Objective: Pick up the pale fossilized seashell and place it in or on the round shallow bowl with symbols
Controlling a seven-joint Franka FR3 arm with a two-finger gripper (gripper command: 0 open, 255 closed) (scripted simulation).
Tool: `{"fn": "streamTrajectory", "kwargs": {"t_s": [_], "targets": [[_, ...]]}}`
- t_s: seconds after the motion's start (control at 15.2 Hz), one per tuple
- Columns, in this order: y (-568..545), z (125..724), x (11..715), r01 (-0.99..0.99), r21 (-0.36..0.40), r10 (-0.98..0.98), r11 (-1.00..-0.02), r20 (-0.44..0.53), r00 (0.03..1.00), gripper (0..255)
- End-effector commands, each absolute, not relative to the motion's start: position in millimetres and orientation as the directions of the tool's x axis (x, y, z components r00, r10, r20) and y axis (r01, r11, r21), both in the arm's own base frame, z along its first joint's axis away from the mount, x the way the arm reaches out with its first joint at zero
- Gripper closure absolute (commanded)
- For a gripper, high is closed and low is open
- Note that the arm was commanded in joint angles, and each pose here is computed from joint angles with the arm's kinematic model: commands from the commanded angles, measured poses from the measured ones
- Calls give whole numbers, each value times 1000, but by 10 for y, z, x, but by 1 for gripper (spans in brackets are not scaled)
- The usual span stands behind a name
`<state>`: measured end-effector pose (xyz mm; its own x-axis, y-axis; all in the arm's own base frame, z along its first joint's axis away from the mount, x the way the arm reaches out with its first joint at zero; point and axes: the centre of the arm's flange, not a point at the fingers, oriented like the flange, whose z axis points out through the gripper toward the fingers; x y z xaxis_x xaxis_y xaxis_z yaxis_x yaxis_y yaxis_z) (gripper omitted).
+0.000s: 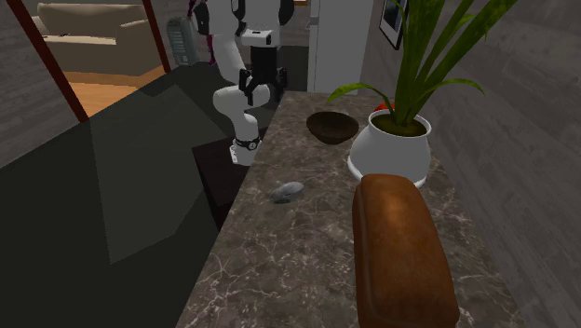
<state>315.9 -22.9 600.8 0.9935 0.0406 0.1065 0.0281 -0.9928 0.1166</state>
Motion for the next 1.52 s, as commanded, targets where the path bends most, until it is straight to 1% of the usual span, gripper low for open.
{"fn": "streamTrajectory", "kwargs": {"t_s": [0.0,0.13,0.33,0.46,0.66,0.99,1.25,1.45], "targets": [[-229,6008,3159,28,117,41,-993,107,993,0],[-416,5950,3358,152,126,162,-980,77,984,0],[-650,5856,3691,332,134,339,-934,32,940,0],[-772,5788,3933,446,134,451,-885,2,893,0],[-899,5674,4314,605,127,605,-786,-44,795,0],[-959,5452,4971,820,97,812,-565,-114,573,0],[-870,5241,5478,936,59,921,-348,-161,353,0],[-728,5062,5829,985,23,966,-172,-190,173,0]]}}
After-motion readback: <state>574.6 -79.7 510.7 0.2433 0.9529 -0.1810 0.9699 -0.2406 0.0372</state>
